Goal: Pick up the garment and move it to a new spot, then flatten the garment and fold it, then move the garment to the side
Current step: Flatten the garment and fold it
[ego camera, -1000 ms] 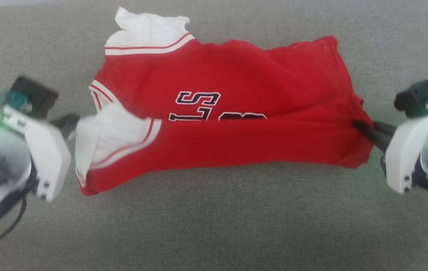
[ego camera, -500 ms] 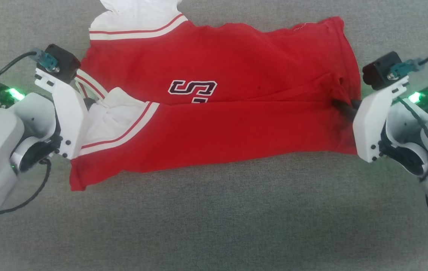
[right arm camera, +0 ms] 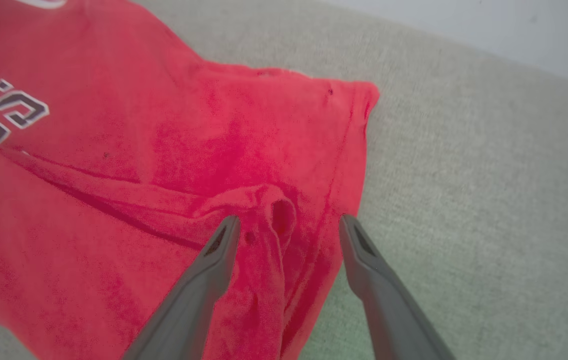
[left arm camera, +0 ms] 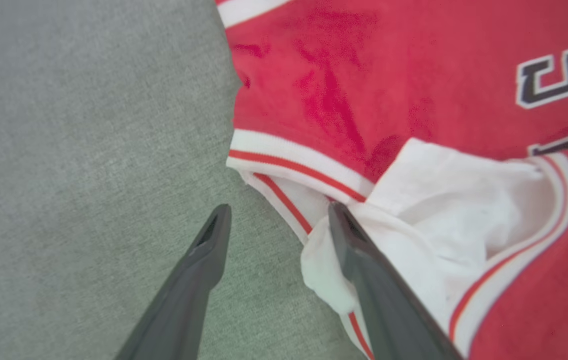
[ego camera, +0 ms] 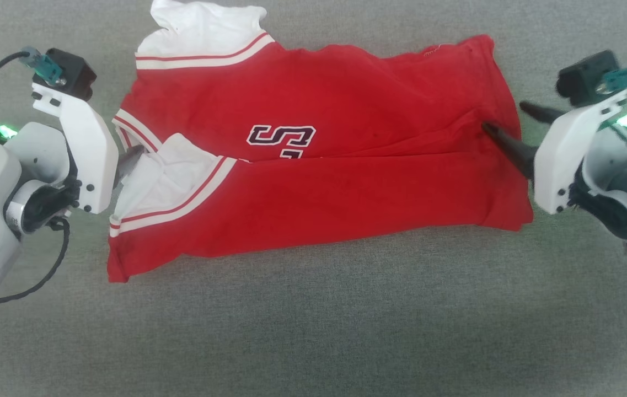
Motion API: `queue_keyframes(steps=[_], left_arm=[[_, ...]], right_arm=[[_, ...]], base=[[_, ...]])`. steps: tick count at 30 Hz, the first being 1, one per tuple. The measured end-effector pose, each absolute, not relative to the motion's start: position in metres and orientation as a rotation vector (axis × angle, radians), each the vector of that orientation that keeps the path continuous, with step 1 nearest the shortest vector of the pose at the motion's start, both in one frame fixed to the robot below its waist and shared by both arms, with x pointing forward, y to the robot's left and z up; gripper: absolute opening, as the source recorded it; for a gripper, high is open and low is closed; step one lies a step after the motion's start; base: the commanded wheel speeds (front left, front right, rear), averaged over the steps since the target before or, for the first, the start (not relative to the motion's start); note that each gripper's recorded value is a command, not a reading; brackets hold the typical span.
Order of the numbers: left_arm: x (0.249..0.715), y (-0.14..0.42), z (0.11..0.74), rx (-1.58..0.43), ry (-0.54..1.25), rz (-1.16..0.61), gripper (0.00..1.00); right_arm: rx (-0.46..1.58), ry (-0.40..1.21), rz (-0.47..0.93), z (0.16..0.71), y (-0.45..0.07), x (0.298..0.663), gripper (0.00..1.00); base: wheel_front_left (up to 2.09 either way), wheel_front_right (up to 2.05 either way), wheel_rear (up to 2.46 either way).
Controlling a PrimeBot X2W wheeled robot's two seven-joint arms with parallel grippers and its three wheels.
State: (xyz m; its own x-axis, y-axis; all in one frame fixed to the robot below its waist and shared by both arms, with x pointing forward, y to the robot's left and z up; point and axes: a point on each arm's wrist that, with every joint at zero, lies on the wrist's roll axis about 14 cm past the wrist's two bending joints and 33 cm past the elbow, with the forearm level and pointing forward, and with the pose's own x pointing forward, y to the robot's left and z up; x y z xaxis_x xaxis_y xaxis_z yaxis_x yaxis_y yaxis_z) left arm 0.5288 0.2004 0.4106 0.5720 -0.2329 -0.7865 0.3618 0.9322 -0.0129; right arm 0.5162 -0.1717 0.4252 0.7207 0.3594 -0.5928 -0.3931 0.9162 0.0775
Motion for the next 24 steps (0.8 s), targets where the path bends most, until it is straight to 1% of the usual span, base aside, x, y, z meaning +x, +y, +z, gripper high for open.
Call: queue_keyframes(steps=[7,11,15,18,21,24], left_arm=[[0.520,0.208,0.439,0.167,0.856,-0.297,1.00],[0.501,0.201,0.447,0.142,0.862,-0.291,1.00],[0.475,0.197,0.451,0.146,0.883,-0.288,1.00],[0.459,0.195,0.452,0.146,0.897,-0.284,1.00],[0.443,0.191,0.447,0.141,0.927,-0.288,1.00],[0.437,0.192,0.444,0.136,0.941,-0.277,1.00]], right_arm=[[-0.017,0.395,0.377,0.472,-0.180,0.527,1.00],[-0.021,0.277,0.344,0.492,-0.189,0.525,1.00],[-0.015,0.131,0.269,0.520,-0.208,0.525,1.00],[-0.001,0.051,0.219,0.533,-0.217,0.521,1.00],[0.004,0.001,0.170,0.542,-0.226,0.514,1.00],[0.023,-0.027,0.128,0.546,-0.232,0.506,1.00]], base=[[0.00,0.00,0.00],[0.00,0.00,0.00],[0.00,0.00,0.00],[0.00,0.00,0.00],[0.00,0.00,0.00],[0.00,0.00,0.00]])
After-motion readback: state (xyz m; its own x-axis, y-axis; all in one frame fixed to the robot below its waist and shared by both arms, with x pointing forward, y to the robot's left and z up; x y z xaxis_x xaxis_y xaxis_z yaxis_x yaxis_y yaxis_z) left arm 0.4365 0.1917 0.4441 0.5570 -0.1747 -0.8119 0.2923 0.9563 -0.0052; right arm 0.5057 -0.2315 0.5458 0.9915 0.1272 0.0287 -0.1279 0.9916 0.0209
